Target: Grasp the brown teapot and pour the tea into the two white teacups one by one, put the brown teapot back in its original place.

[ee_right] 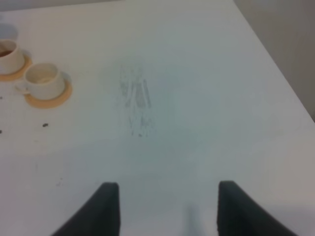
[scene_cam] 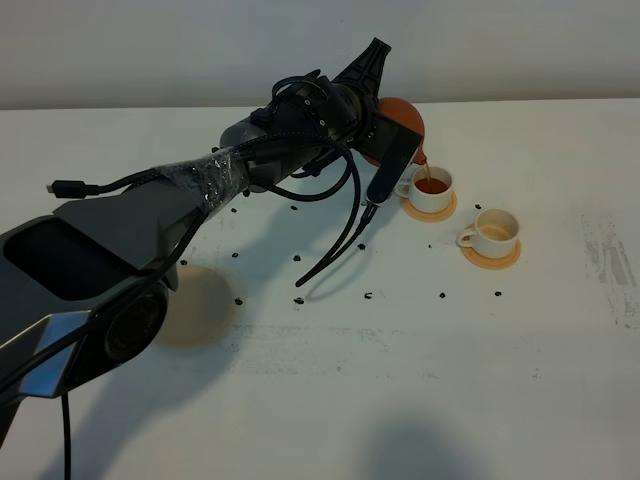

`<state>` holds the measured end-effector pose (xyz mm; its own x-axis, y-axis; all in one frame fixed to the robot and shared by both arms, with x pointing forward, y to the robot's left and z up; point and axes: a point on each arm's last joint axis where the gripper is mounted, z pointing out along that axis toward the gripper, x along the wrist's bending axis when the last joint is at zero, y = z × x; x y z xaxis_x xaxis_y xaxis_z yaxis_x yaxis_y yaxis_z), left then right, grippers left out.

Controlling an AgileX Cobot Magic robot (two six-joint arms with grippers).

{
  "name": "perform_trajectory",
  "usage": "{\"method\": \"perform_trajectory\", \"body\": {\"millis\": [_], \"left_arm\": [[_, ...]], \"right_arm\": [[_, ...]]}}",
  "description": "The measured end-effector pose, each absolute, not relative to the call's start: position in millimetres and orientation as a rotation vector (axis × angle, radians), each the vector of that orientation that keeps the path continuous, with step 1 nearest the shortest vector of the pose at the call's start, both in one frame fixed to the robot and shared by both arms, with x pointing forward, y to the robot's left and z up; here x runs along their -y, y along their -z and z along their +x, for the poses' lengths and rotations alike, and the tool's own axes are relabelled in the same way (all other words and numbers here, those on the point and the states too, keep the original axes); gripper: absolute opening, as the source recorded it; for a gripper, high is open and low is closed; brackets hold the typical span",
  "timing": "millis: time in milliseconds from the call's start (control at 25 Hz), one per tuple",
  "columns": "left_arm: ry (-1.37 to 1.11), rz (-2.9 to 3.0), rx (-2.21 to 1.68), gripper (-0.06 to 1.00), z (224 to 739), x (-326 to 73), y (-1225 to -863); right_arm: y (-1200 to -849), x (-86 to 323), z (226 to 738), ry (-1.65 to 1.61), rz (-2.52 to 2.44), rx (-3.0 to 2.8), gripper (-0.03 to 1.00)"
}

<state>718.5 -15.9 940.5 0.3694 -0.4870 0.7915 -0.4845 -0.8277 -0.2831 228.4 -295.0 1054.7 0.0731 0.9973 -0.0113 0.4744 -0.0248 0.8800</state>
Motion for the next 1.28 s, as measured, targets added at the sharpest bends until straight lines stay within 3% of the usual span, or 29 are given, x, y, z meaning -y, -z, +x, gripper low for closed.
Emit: {"method": "perform_trajectory", "body": {"millis": [1280], "left_arm": [[1.504,-2.569,-0.958,0.08,718.9,15.9,-940.9]], "right_arm": [[-1054.7,295.0,228.4,-0.882,1.602,-1.499,0.44]]}}
